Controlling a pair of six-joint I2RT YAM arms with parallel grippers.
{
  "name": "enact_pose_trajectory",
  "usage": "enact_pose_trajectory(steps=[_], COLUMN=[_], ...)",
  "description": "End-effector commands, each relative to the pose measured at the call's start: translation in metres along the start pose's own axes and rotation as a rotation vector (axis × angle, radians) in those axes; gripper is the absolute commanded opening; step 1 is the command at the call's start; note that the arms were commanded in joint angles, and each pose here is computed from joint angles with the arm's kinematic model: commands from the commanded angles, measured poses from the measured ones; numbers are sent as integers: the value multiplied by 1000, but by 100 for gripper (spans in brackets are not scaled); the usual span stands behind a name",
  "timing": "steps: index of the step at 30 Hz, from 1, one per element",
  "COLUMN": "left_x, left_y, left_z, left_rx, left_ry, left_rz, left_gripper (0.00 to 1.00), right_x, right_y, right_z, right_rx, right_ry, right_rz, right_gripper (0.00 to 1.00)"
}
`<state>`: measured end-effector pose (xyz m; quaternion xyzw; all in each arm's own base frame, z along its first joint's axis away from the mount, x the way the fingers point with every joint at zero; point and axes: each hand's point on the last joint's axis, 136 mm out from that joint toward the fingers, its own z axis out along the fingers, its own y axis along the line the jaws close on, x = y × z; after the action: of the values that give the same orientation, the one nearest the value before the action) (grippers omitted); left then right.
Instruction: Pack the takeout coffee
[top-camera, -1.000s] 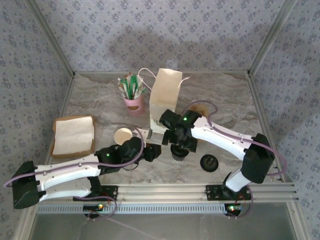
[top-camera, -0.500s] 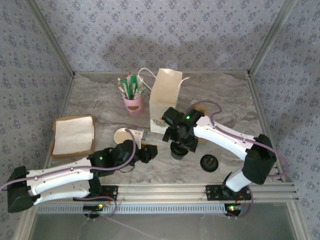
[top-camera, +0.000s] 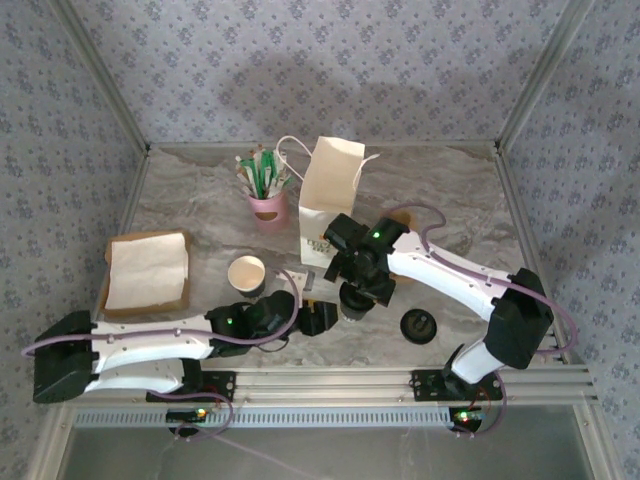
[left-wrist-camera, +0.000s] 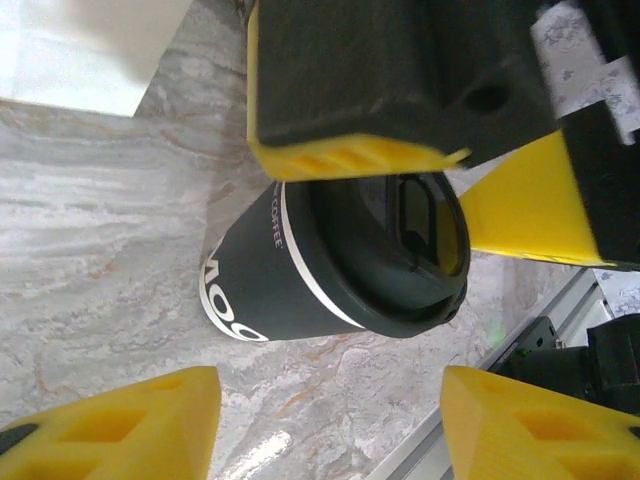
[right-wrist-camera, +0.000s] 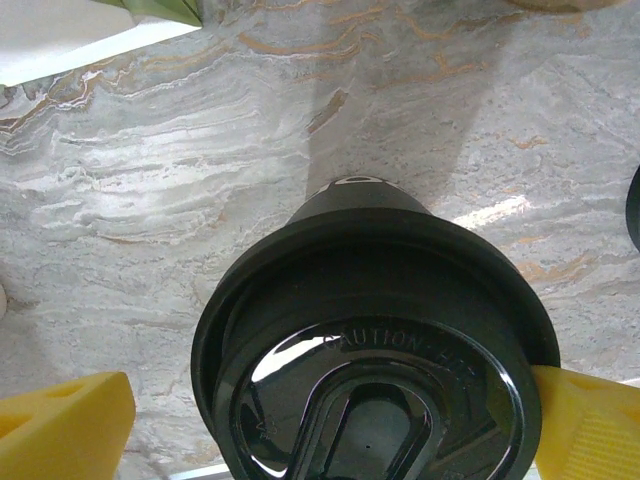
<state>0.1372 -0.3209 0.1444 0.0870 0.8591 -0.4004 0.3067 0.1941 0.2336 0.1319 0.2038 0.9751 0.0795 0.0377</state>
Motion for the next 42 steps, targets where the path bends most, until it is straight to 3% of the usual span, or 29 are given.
enact_pose_trajectory(steps=[1, 4, 8, 42], left_x=[-12, -11, -11, 16], left_y=[-22, -22, -24, 7], left_z=[4, 8, 14, 44], left_rx=[61, 57, 53, -114], left_ry=[-38, -38, -32, 77], left_rz=[-27, -33, -26, -24], left_gripper=[66, 73, 74, 70], right_x=[-1, 0, 1, 9], right_y=[-1, 0, 1, 5], right_z=[-8, -8, -8, -18], right_rx=[-11, -13, -15, -38], right_ry=[-13, -14, -17, 18], right_rz=[35, 36, 41, 50], right_gripper=[100, 100, 100, 100])
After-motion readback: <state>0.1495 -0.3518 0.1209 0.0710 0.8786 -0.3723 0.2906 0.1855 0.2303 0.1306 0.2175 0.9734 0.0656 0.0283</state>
